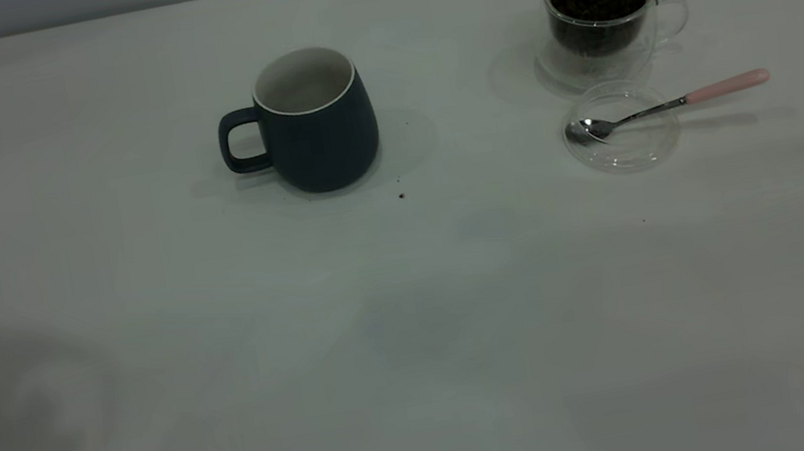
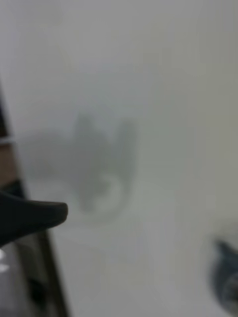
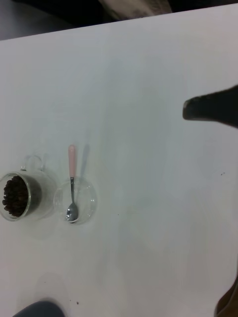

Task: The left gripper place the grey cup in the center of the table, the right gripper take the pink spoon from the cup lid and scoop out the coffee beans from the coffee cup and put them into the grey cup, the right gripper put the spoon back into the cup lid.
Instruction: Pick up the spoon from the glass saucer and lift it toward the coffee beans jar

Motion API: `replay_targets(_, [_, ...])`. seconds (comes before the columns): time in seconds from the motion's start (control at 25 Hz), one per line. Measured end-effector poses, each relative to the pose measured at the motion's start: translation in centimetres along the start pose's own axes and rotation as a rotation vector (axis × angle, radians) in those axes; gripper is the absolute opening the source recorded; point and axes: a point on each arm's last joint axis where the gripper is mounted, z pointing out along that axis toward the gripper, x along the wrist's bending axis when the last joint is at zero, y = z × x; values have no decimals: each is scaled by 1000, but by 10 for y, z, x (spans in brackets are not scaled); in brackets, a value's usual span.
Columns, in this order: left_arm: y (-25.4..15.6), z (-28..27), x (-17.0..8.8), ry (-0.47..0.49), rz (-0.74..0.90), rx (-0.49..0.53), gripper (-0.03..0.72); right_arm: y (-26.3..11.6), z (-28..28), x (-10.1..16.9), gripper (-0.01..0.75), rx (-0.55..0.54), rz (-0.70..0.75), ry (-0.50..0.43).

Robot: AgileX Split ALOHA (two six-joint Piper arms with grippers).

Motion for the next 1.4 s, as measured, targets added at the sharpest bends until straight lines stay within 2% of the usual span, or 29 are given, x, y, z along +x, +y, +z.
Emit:
replay_targets(0.16, [-59, 30, -6, 1, 4, 138, 565, 0, 0, 0, 573, 0, 0, 0])
replay_targets(0.28, [-98, 45, -10, -5, 3, 198, 565, 0, 0, 0, 573, 0, 0, 0])
replay_targets(0.48, [-149, 52, -19, -33, -47, 172, 565, 0, 0, 0, 573, 0, 0, 0])
replay_targets(0.64, [-179, 55, -23, -35, -59, 63, 565, 0, 0, 0, 573, 0, 0, 0])
replay_targets(1.0, [-222, 26, -27, -8, -69, -322, 565, 0, 0, 0, 573, 0, 0, 0])
replay_targets(1.16, [-241, 19, -29, 3, -71, -464, 565, 0, 0, 0, 573, 0, 0, 0])
replay_targets(1.28, [-249, 16, -30, 7, -71, -516, 565, 0, 0, 0, 573, 0, 0, 0])
replay_targets(1.4, [-250, 16, -30, 12, -78, -517, 565, 0, 0, 0, 573, 0, 0, 0])
